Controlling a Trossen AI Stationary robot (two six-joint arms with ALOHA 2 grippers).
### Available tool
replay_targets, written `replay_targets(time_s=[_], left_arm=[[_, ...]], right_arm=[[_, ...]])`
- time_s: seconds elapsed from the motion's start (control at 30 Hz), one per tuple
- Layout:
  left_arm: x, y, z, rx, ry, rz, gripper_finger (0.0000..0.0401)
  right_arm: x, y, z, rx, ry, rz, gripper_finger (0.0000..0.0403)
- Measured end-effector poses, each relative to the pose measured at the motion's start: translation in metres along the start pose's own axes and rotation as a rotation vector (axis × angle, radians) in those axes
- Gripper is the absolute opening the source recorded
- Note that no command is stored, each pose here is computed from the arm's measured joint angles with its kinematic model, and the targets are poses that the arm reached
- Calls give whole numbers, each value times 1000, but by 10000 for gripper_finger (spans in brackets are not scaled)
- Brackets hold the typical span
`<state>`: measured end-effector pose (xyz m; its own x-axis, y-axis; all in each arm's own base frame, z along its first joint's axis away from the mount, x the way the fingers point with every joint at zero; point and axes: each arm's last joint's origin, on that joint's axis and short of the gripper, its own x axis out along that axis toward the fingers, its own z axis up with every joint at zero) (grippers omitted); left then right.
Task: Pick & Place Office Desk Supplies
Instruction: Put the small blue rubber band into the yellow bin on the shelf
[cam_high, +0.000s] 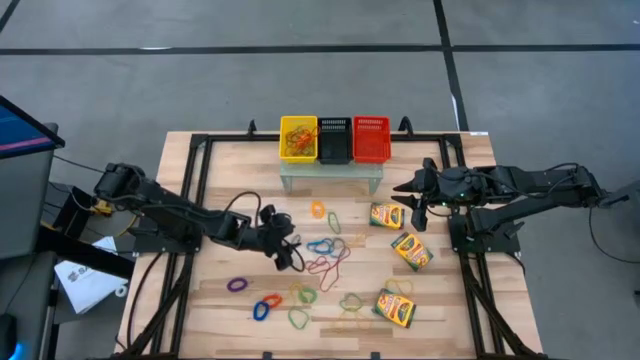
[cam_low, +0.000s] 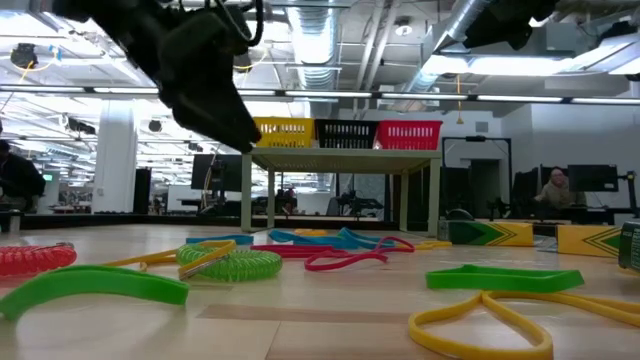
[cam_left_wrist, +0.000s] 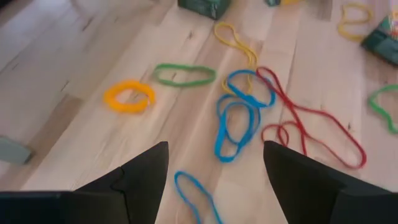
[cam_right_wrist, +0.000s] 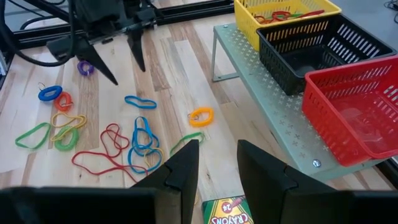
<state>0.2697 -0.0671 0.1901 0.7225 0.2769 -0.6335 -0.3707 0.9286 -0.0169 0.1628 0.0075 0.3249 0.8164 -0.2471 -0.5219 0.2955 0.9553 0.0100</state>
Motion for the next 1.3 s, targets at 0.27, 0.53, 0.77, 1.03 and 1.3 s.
replay_targets(time_s=[0.27,0.53,0.77,1.03,1.3], left_arm=[[6,13,1,-15,7,53,257],[32,19,-9,60,80,107,258],[55,6,-40,57,226,63,258],[62,-2,-53,54,261,76,247],[64,5,-56,-19,374,24,93]], right_arm=[[0,0,0,1,-2,-1,108],[0,0,0,26,-2,-3,108],[0,0,0,35,-1,-3,108],[0,0,0,35,-1,-3,108],[0,0,2,64,-19,1,108]])
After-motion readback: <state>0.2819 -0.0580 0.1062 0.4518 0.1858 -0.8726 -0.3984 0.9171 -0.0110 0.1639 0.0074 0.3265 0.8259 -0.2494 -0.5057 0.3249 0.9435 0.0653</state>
